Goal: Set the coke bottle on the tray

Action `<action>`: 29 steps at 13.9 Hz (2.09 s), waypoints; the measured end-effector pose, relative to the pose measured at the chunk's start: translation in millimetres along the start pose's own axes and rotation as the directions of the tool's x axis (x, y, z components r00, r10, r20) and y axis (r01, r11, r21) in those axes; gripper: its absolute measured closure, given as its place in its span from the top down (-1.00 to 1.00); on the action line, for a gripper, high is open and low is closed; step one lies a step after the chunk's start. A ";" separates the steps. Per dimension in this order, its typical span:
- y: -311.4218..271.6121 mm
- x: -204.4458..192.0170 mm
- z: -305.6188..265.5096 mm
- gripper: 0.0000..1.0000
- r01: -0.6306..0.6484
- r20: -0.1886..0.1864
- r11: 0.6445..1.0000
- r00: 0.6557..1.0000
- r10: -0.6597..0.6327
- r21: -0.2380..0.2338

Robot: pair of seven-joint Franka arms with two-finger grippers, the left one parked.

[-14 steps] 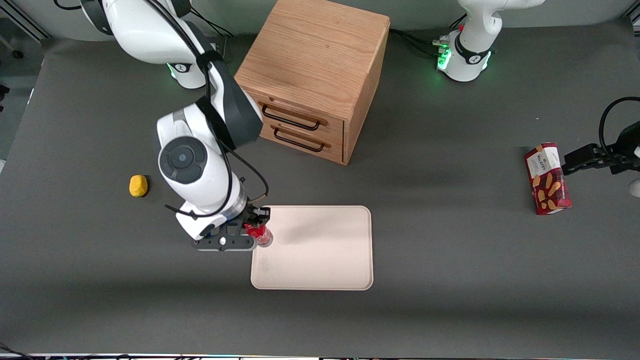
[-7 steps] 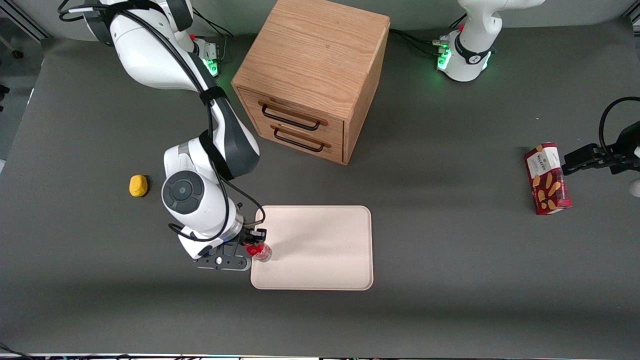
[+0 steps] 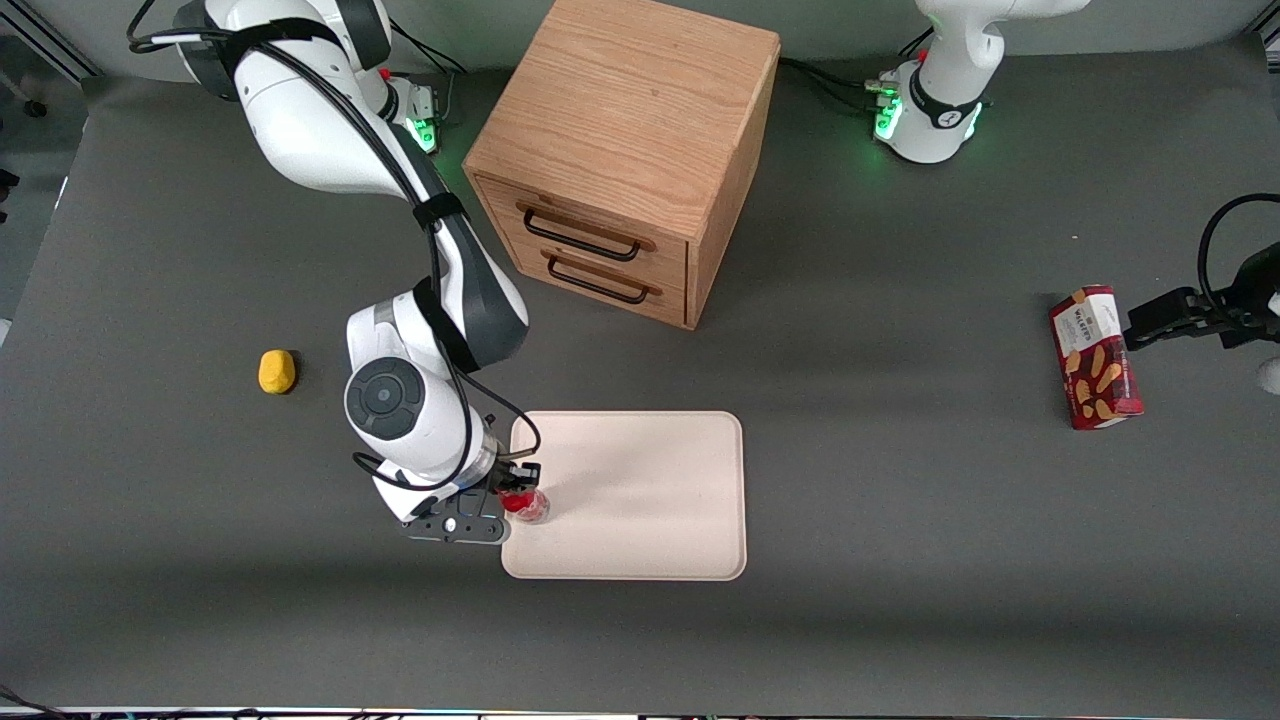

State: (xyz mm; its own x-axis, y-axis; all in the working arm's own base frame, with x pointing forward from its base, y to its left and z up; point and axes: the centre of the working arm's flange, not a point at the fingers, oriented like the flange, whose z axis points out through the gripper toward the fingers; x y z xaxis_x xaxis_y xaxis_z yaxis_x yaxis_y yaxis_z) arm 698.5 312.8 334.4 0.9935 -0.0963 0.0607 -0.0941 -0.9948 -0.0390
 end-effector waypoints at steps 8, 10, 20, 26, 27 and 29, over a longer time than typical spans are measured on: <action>-1.2 0.6 7.1 -0.07 -0.003 -0.003 1.000 1.000 0.003 0.002; -1.3 0.7 6.7 0.34 -0.004 -0.004 1.000 1.000 0.004 0.002; -7.0 -26.9 -95.3 1.00 -0.019 0.079 1.000 0.997 0.019 -0.009; 9.2 -72.1 -209.3 1.00 0.004 0.145 0.999 0.989 0.001 -0.036; 14.2 -79.7 -225.3 1.00 0.008 0.153 0.999 0.988 -0.001 -0.046; 26.8 -96.0 -257.7 1.00 0.012 0.173 0.998 0.985 -0.001 -0.063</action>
State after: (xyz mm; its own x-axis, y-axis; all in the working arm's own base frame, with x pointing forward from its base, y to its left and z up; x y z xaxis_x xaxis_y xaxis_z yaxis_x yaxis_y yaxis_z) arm 584.1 286.9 584.5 0.9898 -0.0878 -0.1122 -0.0856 -0.9960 0.0244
